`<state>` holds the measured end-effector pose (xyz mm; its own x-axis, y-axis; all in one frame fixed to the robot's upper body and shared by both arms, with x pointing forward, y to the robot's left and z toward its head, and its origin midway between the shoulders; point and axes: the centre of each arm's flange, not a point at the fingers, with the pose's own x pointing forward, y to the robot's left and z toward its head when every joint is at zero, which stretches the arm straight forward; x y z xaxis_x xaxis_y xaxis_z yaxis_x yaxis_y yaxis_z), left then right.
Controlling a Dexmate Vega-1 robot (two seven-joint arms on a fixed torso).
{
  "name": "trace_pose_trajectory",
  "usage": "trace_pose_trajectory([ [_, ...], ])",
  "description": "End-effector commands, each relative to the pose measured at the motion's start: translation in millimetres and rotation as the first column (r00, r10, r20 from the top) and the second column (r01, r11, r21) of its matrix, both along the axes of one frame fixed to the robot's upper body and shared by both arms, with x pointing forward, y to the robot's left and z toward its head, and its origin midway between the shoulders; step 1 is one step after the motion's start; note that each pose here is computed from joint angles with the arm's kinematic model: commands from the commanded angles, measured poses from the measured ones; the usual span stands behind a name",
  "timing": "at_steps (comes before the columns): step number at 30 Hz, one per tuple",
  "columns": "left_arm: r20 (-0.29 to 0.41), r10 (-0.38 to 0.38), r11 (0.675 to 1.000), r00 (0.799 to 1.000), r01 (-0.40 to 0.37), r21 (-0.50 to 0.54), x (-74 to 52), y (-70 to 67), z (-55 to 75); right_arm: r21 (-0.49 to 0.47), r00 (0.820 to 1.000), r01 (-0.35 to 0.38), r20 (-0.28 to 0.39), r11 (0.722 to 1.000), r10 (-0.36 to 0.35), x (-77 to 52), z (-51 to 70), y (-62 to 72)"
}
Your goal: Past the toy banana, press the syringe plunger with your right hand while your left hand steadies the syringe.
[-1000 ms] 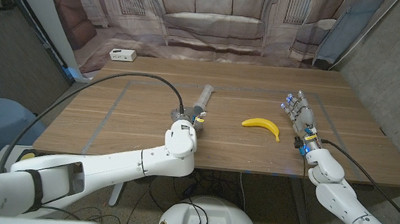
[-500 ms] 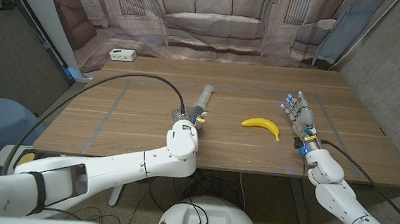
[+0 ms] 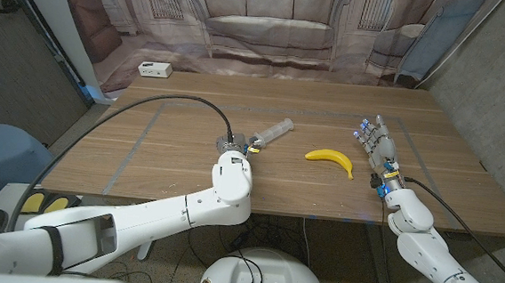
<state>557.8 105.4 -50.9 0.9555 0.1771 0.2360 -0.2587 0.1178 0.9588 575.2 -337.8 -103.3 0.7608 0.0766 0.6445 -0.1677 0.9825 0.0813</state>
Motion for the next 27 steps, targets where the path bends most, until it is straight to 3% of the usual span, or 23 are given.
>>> trace_pose_trajectory([
  [1, 0.013, 0.017, 0.998, 1.000, -0.017, -0.054, -0.2, 3.9, 2.3, -0.001, 1.000, -0.006, 0.003, 1.000, 0.006, 1.3, 1.2, 1.9],
  [18, 0.065, 0.001, 0.992, 0.998, 0.007, -0.129, -0.5, 12.8, 11.4, 0.014, 1.000, -0.011, 0.001, 1.000, 0.011, 1.3, 1.1, 2.5],
  [20, 0.087, 0.004, 0.989, 0.996, 0.009, -0.145, -0.8, 15.7, 12.0, 0.004, 1.000, -0.011, 0.004, 1.000, 0.011, 1.1, 1.3, 2.9],
  [21, 0.142, 0.003, 0.984, 0.990, 0.023, -0.176, -1.6, 18.9, 10.6, 0.010, 1.000, -0.011, 0.004, 1.000, 0.011, 0.8, 1.6, 3.2],
  [24, 0.207, 0.015, 0.975, 0.978, 0.031, -0.218, -4.3, 22.4, 8.9, 0.011, 1.000, -0.008, 0.008, 1.000, 0.008, -0.1, 2.3, 3.3],
  [27, 0.229, 0.020, 0.971, 0.973, 0.035, -0.236, -5.1, 24.1, 9.4, 0.009, 1.000, -0.007, 0.011, 1.000, 0.007, -0.8, 2.7, 3.3],
])
